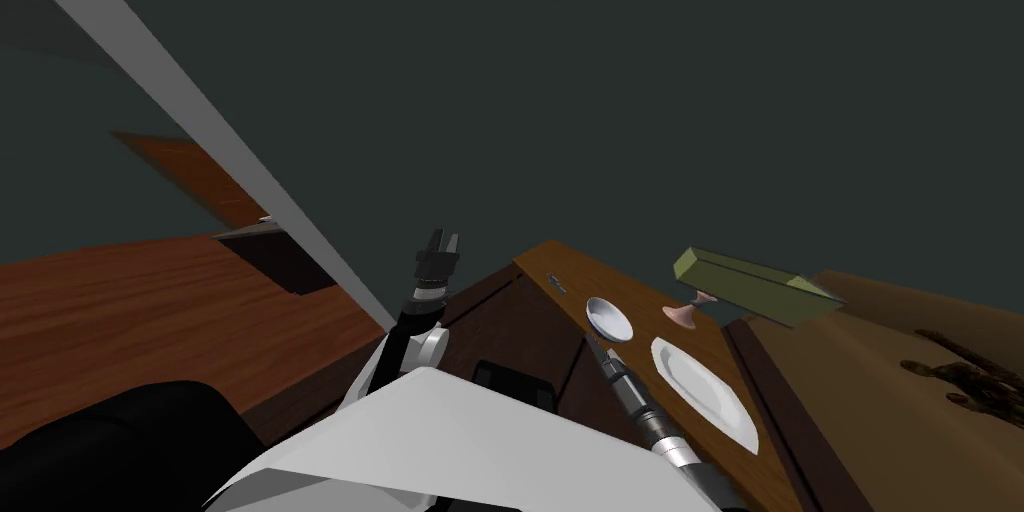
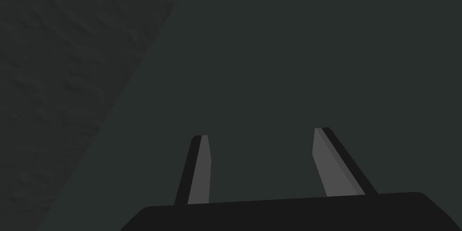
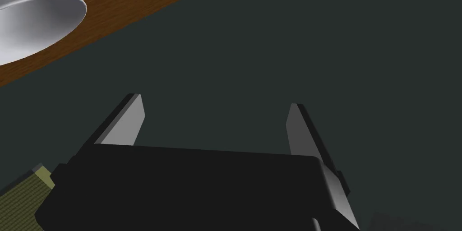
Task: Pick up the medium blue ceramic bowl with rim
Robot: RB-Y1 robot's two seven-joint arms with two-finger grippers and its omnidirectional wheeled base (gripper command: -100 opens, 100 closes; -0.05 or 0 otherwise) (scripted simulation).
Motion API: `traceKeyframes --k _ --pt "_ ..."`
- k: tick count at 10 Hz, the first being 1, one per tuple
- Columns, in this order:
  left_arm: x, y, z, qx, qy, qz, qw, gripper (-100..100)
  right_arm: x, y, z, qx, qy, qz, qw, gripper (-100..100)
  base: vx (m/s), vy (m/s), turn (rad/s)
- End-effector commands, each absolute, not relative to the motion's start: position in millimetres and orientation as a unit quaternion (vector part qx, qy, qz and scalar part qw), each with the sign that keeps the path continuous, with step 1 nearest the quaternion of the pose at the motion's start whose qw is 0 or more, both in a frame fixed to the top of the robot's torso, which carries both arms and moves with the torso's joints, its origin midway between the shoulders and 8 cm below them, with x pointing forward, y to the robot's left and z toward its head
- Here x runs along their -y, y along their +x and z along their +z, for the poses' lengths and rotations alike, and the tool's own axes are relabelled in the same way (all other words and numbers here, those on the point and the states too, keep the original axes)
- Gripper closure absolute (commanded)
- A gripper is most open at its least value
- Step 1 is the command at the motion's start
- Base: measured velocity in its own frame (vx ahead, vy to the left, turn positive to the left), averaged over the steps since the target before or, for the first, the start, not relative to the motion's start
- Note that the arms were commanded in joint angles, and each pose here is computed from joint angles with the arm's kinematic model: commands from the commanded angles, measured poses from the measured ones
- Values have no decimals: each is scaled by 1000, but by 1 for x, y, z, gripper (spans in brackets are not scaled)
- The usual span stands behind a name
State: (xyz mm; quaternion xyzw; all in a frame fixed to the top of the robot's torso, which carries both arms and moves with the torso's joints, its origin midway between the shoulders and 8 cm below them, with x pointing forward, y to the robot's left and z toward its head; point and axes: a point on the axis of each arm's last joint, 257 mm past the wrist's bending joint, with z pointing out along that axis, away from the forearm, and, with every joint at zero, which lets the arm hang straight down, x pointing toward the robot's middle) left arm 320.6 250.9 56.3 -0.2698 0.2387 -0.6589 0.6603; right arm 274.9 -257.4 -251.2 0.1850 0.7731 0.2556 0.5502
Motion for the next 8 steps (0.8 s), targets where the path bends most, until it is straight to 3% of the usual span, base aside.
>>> traceKeyframes --k 1,4,8 --pt "-251 321 56 -239 -270 -659 660 0 265 264 -268 -792 184 234 533 -100 45 6 125" --pt "-251 321 56 -239 -270 -659 660 0 274 245 -294 -822 174 201 504 -100 44 3 125" --pt "-251 321 56 -239 -270 -659 660 0 303 179 -357 -893 133 113 414 -100 63 -2 259"
